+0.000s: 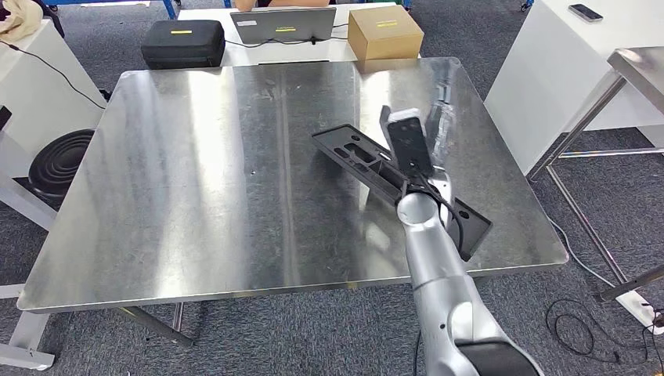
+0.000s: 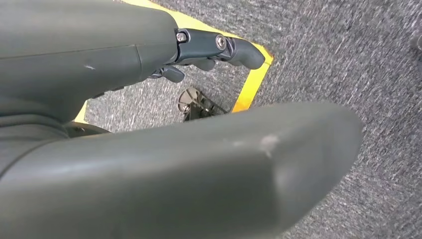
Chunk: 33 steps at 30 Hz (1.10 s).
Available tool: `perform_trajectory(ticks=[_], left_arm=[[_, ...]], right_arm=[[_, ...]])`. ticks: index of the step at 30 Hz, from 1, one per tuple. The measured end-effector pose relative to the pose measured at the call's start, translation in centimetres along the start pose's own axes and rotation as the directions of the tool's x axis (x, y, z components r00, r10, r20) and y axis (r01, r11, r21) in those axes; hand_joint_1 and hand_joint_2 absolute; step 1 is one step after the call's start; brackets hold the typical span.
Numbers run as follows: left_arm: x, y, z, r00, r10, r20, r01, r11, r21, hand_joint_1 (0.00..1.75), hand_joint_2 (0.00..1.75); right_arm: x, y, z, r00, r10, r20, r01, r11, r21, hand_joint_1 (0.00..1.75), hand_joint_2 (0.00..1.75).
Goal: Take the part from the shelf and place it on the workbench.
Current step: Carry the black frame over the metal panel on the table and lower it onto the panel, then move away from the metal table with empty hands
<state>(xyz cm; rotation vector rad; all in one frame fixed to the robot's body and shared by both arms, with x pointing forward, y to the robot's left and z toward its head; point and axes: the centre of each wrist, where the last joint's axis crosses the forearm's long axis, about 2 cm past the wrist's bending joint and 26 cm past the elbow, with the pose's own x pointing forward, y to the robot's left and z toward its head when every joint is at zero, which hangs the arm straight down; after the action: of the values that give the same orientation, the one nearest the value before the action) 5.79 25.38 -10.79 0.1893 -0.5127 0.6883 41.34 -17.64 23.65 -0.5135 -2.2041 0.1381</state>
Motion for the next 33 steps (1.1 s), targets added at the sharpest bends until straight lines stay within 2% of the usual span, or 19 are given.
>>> perform_trajectory(ticks=[4,7,11,14,17,27,33], left_arm=[[0.8,1.4,-0.6,1.000,0.012,-0.006,-0.012,1.000,0.021,0.00,0.00],[1.0,2.0,-0.8,1.000,0.007,-0.006,-0.006,0.999,0.053,0.00,0.00],[0.9,2.5,-0.8,1.000,0.005,-0.002,-0.004,0.997,0.077,0.00,0.00],[0.8,2.6,-0.7,1.000,0.010,0.001,-0.010,0.996,0.093,0.00,0.00],[0.8,2.6,-0.7,1.000,0.014,0.002,-0.014,0.995,0.104,0.00,0.00],[0.7,2.9,-0.7,0.999,0.036,-0.038,-0.028,0.979,0.203,0.00,0.00],[0.7,2.8,-0.7,0.997,0.064,-0.040,-0.053,0.973,0.223,0.00,0.00]], right_arm=[[0.5,-2.4,4.9,0.998,-0.029,0.061,0.036,0.993,-0.116,0.00,1.75],[0.5,-3.4,9.6,0.997,-0.046,0.062,0.056,0.986,-0.158,0.00,1.75],[0.3,-4.1,15.8,0.997,-0.073,-0.010,0.071,0.989,-0.132,0.00,0.00],[0.5,-4.7,19.1,0.994,-0.087,-0.060,0.080,0.991,-0.111,0.00,0.00],[0.7,-5.2,20.9,0.992,-0.085,-0.090,0.076,0.992,-0.105,0.00,0.00],[1.8,-5.7,23.5,0.978,-0.165,-0.128,0.153,0.983,-0.099,0.00,0.00],[2.1,-5.5,23.3,0.979,-0.175,-0.108,0.165,0.982,-0.091,0.00,0.00]])
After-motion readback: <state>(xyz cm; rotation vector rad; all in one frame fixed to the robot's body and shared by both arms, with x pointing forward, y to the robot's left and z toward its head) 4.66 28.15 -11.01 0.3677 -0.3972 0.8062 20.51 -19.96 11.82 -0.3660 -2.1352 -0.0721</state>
